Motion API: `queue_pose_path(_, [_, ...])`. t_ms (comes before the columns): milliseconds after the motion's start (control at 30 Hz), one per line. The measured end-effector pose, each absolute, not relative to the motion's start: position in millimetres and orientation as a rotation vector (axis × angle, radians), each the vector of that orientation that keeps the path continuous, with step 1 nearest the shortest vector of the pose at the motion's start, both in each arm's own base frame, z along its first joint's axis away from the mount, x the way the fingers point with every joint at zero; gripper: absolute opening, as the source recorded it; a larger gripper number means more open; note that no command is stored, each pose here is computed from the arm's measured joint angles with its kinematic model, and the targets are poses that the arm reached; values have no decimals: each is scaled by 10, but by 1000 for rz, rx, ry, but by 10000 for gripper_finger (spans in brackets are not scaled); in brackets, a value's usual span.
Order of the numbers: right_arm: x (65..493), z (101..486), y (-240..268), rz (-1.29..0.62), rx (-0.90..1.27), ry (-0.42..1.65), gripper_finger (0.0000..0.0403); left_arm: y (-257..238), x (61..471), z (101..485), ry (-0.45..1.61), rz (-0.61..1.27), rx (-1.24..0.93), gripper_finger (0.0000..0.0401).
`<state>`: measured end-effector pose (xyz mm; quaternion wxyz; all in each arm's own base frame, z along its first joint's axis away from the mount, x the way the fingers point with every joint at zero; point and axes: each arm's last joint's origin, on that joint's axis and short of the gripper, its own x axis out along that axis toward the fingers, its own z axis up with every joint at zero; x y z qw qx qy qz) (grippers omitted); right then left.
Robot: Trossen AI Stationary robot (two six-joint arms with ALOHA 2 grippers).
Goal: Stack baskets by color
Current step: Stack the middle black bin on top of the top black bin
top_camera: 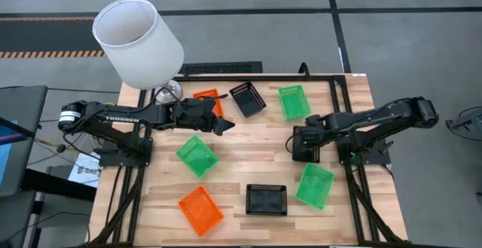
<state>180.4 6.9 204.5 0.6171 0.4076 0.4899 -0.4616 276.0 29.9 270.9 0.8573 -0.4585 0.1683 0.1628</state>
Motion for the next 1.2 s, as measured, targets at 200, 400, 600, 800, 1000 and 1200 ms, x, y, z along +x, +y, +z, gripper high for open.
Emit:
queue_pose_path(200, [1963, 1884, 115, -1057, 911, 1168, 134, 299, 2755, 2698, 365, 349, -962, 163])
queue_pose_path(400, [2259, 1710, 94, -941, 929, 1134, 133, 298, 2742, 2672, 393, 364, -961, 163])
queue_pose_path(600, [2695, 1728, 11, -690, 934, 961, 133, 295, 2713, 2623, 446, 394, -957, 163])
queue_pose_path(800, [2965, 1993, -137, -505, 922, 834, 129, 301, 2689, 2585, 475, 440, -944, 163])
queue_pose_path(1000, [2873, 2434, -153, -540, 926, 800, 123, 310, 2685, 2583, 462, 472, -936, 163])
queue_pose_path(1200, [2507, 2439, -70, -875, 848, 1029, 108, 311, 2682, 2579, 453, 496, -948, 163])
